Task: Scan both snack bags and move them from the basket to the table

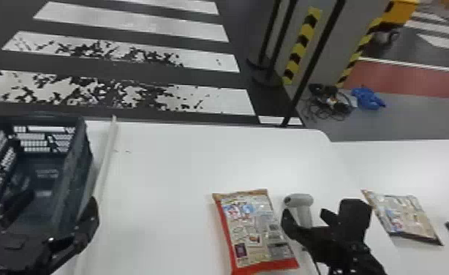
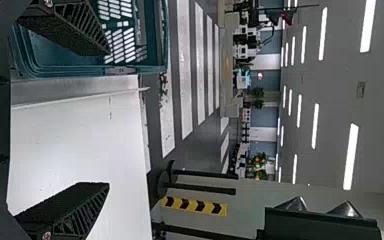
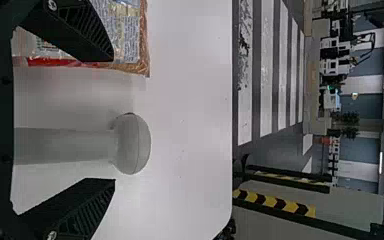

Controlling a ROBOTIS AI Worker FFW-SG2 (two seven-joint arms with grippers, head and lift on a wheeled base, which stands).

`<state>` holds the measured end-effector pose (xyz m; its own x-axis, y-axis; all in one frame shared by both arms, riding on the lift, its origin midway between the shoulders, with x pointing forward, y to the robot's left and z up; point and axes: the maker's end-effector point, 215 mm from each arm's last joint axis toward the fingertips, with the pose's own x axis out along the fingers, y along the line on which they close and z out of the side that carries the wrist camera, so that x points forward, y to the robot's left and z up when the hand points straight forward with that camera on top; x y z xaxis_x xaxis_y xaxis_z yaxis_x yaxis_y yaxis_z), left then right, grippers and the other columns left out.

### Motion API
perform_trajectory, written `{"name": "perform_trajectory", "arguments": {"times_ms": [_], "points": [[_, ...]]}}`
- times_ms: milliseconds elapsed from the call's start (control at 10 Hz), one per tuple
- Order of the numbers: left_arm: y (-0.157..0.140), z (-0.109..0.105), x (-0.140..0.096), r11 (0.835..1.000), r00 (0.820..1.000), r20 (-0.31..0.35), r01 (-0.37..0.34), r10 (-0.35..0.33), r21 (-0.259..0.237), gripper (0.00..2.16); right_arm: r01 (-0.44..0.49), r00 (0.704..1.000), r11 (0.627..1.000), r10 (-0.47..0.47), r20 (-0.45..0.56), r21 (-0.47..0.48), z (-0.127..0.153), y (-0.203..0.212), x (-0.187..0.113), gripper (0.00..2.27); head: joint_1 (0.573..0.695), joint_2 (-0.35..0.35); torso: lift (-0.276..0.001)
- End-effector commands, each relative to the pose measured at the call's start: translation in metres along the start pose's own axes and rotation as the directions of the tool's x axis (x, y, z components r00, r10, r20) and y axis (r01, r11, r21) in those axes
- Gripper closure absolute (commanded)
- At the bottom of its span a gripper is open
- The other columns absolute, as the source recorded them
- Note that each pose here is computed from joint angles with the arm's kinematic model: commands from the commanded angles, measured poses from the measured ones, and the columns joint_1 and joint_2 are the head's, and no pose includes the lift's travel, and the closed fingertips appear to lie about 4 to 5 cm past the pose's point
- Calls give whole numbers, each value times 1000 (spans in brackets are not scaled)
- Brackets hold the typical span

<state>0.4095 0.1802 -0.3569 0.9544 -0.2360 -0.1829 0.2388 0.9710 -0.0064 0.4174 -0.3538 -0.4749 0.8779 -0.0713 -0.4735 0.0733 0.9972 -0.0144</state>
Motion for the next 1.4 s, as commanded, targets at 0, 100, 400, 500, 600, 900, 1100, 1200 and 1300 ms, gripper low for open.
{"name": "perform_trajectory", "arguments": {"times_ms": [0, 100, 400, 500, 600, 900, 1100, 1200, 1300], "points": [[0, -1, 2, 1000, 1000, 0, 1, -1, 1, 53, -31, 999, 999, 32, -16, 30, -2, 13, -15, 53, 695, -237, -98], [1, -2, 2, 1000, 1000, -2, 1, -1, 1, 53, -55, 998, 997, 57, -42, 55, -9, 22, -24, 60, 695, -227, -98], [4, -4, 4, 1000, 1000, -5, -1, 1, 2, 53, -175, 979, 973, 188, -76, 153, -25, 57, -38, 76, 695, -186, -98], [4, -4, 4, 1000, 1000, -5, -1, 1, 2, 53, -207, 972, 964, 223, -79, 166, -27, 68, -40, 76, 695, -168, -98], [4, -4, 4, 1000, 1000, -6, 0, 0, 3, 53, -238, 964, 953, 256, -76, 186, -25, 75, -39, 76, 695, -151, -98], [4, -7, 3, 1000, 1000, -12, -1, 1, 1, 53, -315, 931, 902, 354, -86, 296, -15, 73, -37, 76, 695, -122, -98], [4, -8, 3, 1000, 1000, -13, -1, 1, 1, 53, -319, 905, 883, 392, -166, 343, -30, 74, -33, 76, 695, -130, -98], [4, -8, 3, 1000, 1000, -12, -2, 2, 0, 53, -320, 894, 872, 408, -188, 370, -37, 73, -30, 76, 695, -132, -98], [4, -8, 3, 1000, 1000, -13, -1, 1, 1, 53, -322, 887, 865, 418, -198, 385, -43, 73, -27, 80, 695, -132, -98]]}}
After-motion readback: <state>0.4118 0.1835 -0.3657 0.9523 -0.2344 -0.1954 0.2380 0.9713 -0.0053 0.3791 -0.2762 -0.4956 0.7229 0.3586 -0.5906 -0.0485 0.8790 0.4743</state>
